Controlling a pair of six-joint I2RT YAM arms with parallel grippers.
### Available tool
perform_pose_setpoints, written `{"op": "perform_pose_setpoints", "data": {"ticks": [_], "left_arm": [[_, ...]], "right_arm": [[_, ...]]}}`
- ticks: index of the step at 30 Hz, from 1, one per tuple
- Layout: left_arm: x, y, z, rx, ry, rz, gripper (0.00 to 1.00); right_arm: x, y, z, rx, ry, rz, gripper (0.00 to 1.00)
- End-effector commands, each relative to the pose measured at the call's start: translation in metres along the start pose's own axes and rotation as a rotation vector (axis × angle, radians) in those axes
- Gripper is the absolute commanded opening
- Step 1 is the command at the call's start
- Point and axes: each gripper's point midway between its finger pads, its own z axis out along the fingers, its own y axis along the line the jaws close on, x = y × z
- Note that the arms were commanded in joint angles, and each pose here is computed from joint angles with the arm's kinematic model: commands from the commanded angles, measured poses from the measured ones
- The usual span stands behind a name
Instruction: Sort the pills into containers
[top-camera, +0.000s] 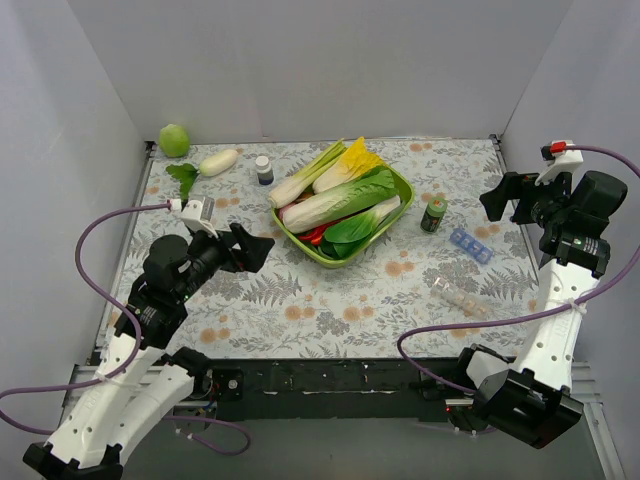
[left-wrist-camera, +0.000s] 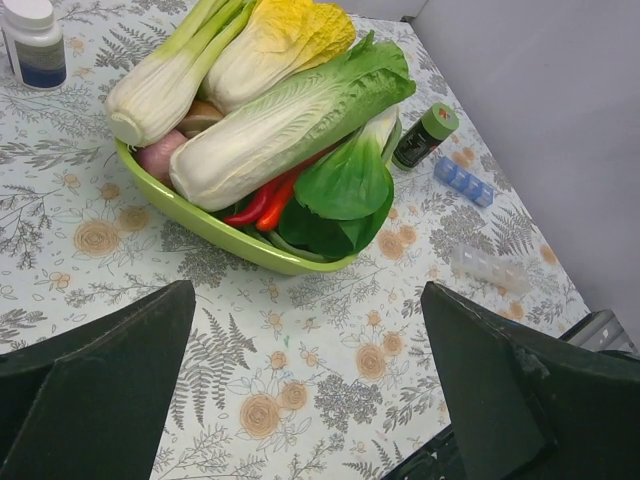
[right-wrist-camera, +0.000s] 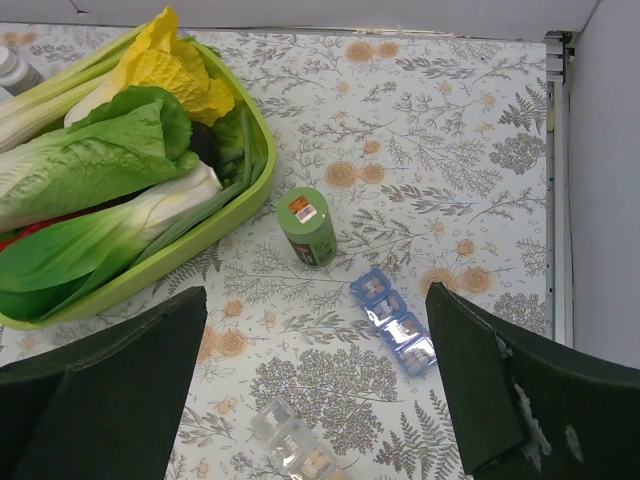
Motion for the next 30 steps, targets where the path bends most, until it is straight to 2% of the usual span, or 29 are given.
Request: {"op": "perform_pose_setpoints", "data": {"ticks": [1,11,14,15,16,20,22,26,30], "left_arm": [[-0.007,0.002,-0.005,-0.015,-0.018,0.017,0.98],[0.016,0.007,-0.001,-0.015,0.021,-0.033,0.98],[0.025,0.01,0.002,-0.016,0.036,-0.055,0.98],[0.031,0.012,0.003,-0.016,0.049,-0.061,0.98],[0.034,0.012,0.003,-0.009,0.055,-0.068,0.98],[0.048,0.01,0.004,0.022,0.08,-0.088,0.98],[0.058,0.009,0.004,0.041,0.103,-0.097,0.98],[0.067,0.01,0.003,0.051,0.116,-0.114,0.98],[0.072,0.01,0.002,0.066,0.117,-0.121,0.98]], "right_arm": [[-0.027,0.007,-0.006,-0.026,-0.07,-0.064,0.98],[0.024,0.065,-0.012,-0.472,-0.022,-0.339,0.98],[0.065,0.072,-0.01,-0.56,0.07,-0.417,0.98],[0.077,0.076,-0.008,-0.601,0.082,-0.526,0.98],[0.104,0.081,-0.01,-0.641,0.156,-0.508,0.98],[0.168,0.078,-0.012,-0.69,0.301,-0.707,0.98],[0.179,0.074,-0.007,-0.683,0.302,-0.806,0.98],[0.217,0.048,-0.003,-0.61,0.44,-0.918,0.98],[0.251,0.026,0.001,-0.545,0.554,-0.919,0.97]]}}
